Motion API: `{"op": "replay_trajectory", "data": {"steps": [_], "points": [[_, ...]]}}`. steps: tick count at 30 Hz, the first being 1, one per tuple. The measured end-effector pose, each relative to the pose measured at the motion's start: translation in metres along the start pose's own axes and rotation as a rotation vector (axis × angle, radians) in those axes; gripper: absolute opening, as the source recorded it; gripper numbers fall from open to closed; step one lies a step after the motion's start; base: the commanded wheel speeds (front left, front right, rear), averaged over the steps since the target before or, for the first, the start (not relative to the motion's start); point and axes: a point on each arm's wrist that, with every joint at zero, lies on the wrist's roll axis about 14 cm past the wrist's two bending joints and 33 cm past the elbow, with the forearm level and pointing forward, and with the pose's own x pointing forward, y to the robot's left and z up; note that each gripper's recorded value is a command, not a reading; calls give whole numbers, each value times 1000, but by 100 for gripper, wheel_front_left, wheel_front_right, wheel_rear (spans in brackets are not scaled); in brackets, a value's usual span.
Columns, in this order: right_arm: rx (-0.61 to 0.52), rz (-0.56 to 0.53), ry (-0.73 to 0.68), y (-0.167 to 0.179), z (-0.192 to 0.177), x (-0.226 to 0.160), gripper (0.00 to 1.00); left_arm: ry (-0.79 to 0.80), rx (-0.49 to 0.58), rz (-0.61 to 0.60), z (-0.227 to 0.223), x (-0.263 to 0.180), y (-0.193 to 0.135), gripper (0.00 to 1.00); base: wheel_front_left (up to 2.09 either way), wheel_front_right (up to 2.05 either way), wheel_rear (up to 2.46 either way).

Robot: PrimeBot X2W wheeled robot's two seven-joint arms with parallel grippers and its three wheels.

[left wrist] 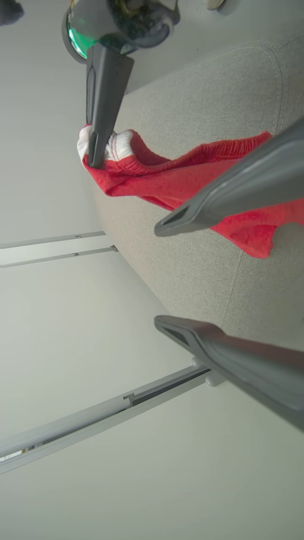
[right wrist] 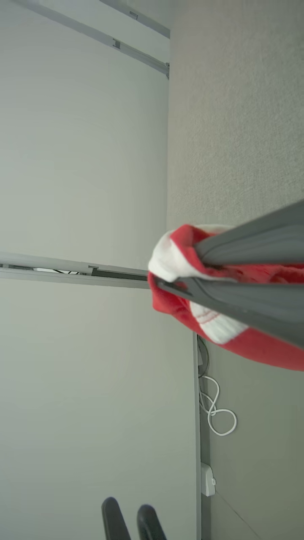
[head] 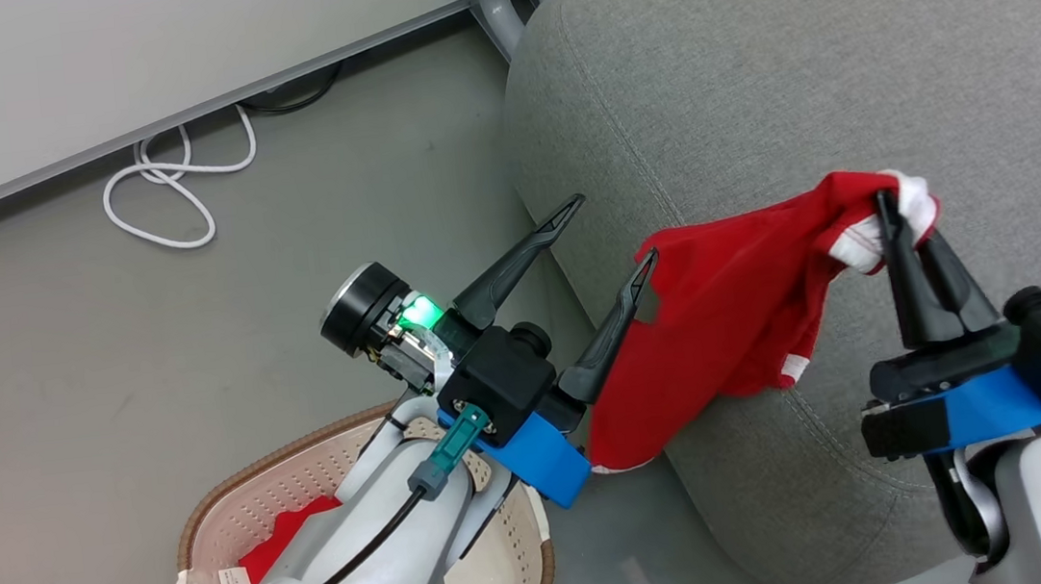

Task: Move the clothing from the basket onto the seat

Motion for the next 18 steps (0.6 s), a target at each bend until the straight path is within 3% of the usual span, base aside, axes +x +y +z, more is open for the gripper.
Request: {"op": "replay_trajectory", "data": {"steps": [8,18], "points": [[-8,-55,-72,-19,22,9,0,3,-6,2,-4,0,3,100,0,0,0],[-140,-111,-305,-52,96,67,0,22,-14,22,-23,-2,19,100,0,0,0]]}}
